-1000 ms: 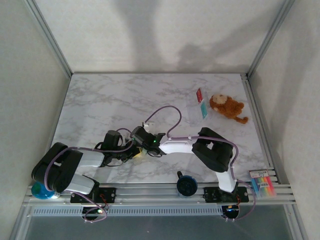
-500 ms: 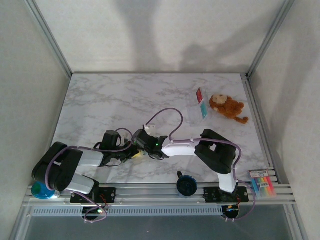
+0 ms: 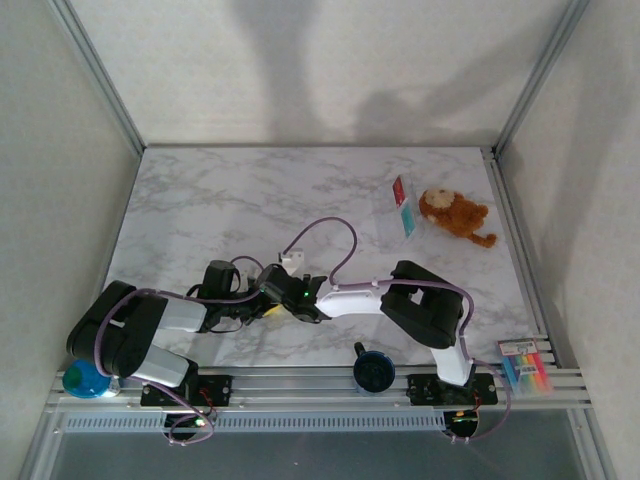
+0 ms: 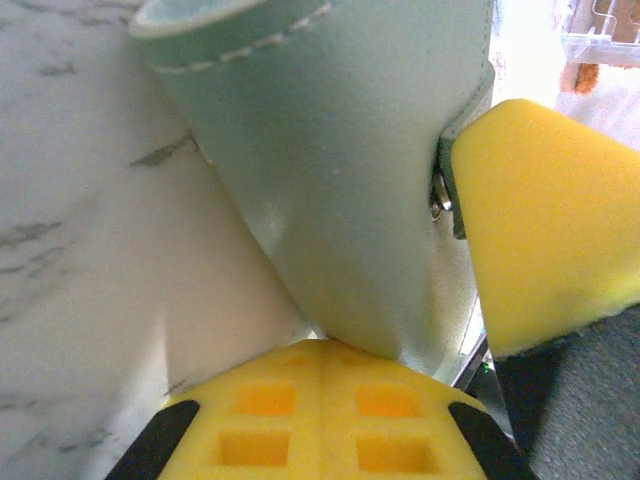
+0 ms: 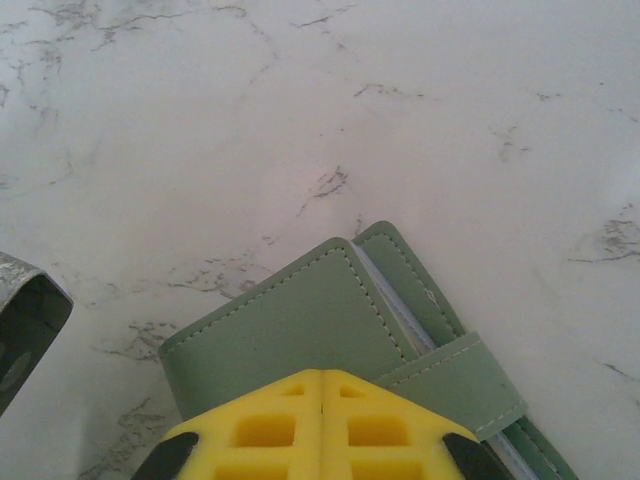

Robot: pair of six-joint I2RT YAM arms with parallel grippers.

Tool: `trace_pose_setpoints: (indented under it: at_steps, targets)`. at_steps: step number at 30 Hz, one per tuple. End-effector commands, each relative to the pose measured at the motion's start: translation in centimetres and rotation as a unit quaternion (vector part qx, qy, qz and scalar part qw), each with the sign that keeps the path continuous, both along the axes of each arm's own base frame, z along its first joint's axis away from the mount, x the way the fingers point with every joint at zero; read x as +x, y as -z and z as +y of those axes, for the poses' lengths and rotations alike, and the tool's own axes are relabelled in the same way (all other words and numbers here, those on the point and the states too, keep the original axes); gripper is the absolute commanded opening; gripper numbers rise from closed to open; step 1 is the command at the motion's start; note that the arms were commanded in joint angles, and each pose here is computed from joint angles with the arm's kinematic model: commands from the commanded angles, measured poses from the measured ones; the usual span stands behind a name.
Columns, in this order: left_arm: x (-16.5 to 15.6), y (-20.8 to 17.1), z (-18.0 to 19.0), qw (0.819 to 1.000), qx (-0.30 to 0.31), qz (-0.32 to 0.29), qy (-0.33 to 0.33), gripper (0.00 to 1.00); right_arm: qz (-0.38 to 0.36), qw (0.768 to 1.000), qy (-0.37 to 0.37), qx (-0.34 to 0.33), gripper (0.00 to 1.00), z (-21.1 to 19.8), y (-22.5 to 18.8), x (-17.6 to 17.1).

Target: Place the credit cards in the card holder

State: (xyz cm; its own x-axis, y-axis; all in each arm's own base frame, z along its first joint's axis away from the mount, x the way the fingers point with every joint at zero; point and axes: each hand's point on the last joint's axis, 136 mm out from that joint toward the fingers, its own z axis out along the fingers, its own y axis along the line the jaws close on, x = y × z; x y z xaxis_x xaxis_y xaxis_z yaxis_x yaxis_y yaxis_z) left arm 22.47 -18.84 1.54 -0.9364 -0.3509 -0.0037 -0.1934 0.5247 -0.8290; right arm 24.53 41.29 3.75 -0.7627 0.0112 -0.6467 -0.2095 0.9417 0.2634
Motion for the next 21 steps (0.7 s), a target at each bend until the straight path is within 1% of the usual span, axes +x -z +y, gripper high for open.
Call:
trace_pose_setpoints:
  at_steps: [1,4,10,15,21]
  targets:
    - [1.3,2.0,2.6,0.997,0.056,-0.008,-0.053,0.00,0.119,0.980,-0.087,-0.136,0.00,-4.9,7.5,-7.7]
    - [1.2,2.3,2.7,0.997,0.060,-0.004,-0.054,0.00,0.112,0.978,-0.131,-0.120,0.00,-4.3,6.9,-8.1]
    - [1.2,2.6,2.8,0.996,0.063,0.003,-0.055,0.00,0.137,0.969,-0.193,-0.070,0.00,-2.8,6.0,-8.2]
    - [1.3,2.7,2.8,0.996,0.065,0.005,-0.053,0.00,0.149,0.964,-0.219,-0.016,0.00,-1.9,5.1,-7.7]
    - [1.4,2.7,2.9,0.996,0.072,0.004,-0.050,0.00,0.152,0.960,-0.234,-0.011,0.00,-2.1,5.5,-7.8]
